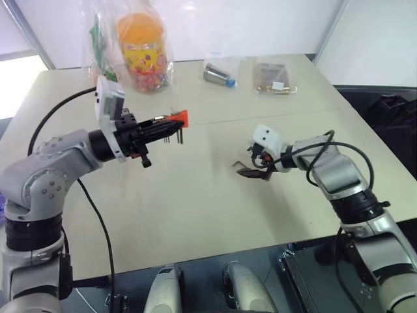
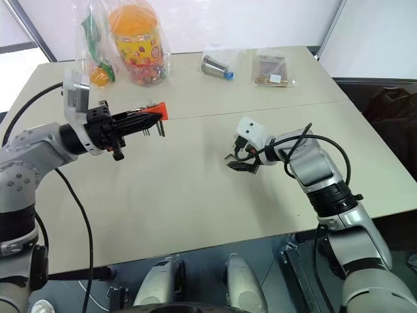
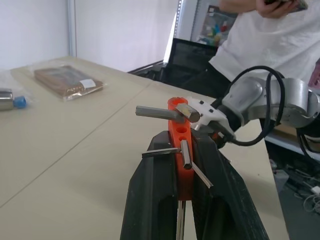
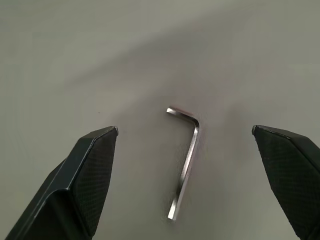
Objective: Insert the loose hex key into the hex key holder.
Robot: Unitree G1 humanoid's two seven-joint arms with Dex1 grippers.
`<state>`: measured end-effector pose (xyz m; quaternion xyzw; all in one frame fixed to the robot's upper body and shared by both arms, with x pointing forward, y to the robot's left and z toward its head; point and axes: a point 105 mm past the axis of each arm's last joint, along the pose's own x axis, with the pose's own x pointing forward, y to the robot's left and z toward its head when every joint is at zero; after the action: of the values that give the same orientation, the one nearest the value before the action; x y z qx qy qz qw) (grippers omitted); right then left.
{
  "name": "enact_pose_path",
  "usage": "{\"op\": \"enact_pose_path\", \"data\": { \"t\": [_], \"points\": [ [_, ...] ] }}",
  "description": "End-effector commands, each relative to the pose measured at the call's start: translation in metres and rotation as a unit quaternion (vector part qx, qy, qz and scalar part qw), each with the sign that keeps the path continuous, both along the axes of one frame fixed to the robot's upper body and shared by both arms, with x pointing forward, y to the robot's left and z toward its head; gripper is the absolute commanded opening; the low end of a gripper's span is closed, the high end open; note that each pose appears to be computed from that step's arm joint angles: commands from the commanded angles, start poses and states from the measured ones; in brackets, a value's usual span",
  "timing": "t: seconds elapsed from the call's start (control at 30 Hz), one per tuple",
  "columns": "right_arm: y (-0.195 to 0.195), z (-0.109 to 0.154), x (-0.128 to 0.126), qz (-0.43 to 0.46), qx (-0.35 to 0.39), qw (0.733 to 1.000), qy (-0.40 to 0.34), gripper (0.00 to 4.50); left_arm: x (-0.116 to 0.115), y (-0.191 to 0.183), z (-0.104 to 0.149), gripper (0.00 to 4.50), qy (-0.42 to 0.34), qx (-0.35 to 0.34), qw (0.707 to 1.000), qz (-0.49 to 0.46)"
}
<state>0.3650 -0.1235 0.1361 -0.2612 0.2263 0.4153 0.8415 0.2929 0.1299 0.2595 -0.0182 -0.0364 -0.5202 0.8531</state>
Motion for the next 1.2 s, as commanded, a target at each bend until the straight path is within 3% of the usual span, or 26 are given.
{"op": "enact_pose_path", "data": {
  "t": [0.03,0.27,0.37,0.6,0.7,0.87,0.97,1.03,1.2],
  "points": [
    [-0.004,-0.002,0.009,-0.037,0.003,0.999,-0.003,4.46,-0.006,0.001,0.009,0.00,-0.029,-0.001,1.000,0.004],
    [-0.010,-0.020,0.022,-0.067,-0.006,0.998,0.008,4.46,-0.007,0.002,0.007,0.00,-0.030,0.003,0.999,0.013],
    [-0.011,-0.026,0.024,-0.072,-0.006,0.997,0.015,3.56,-0.007,0.002,0.008,0.00,-0.033,0.004,0.999,0.019],
    [-0.010,-0.029,0.025,-0.072,-0.003,0.997,0.027,0.03,-0.008,0.003,0.008,0.00,-0.034,0.003,0.999,0.028],
    [-0.007,-0.025,0.026,-0.074,0.008,0.997,0.018,0.03,-0.008,0.004,0.008,0.00,-0.034,0.002,0.999,0.031],
    [0.012,0.041,0.048,-0.081,0.120,0.975,-0.168,0.03,-0.005,0.004,0.007,0.00,-0.033,-0.002,0.999,0.036],
    [0.023,0.106,0.045,-0.063,0.184,0.925,-0.327,0.03,-0.001,0.002,0.007,0.00,-0.034,-0.008,0.999,0.039],
    [0.028,0.143,0.038,-0.064,0.239,0.886,-0.391,0.03,0.002,0.001,0.009,0.00,-0.037,-0.012,0.998,0.040],
    [0.043,0.206,0.006,-0.039,0.401,0.799,-0.447,0.03,0.010,-0.004,0.013,0.00,-0.045,-0.018,0.998,0.041]
  ]
}}
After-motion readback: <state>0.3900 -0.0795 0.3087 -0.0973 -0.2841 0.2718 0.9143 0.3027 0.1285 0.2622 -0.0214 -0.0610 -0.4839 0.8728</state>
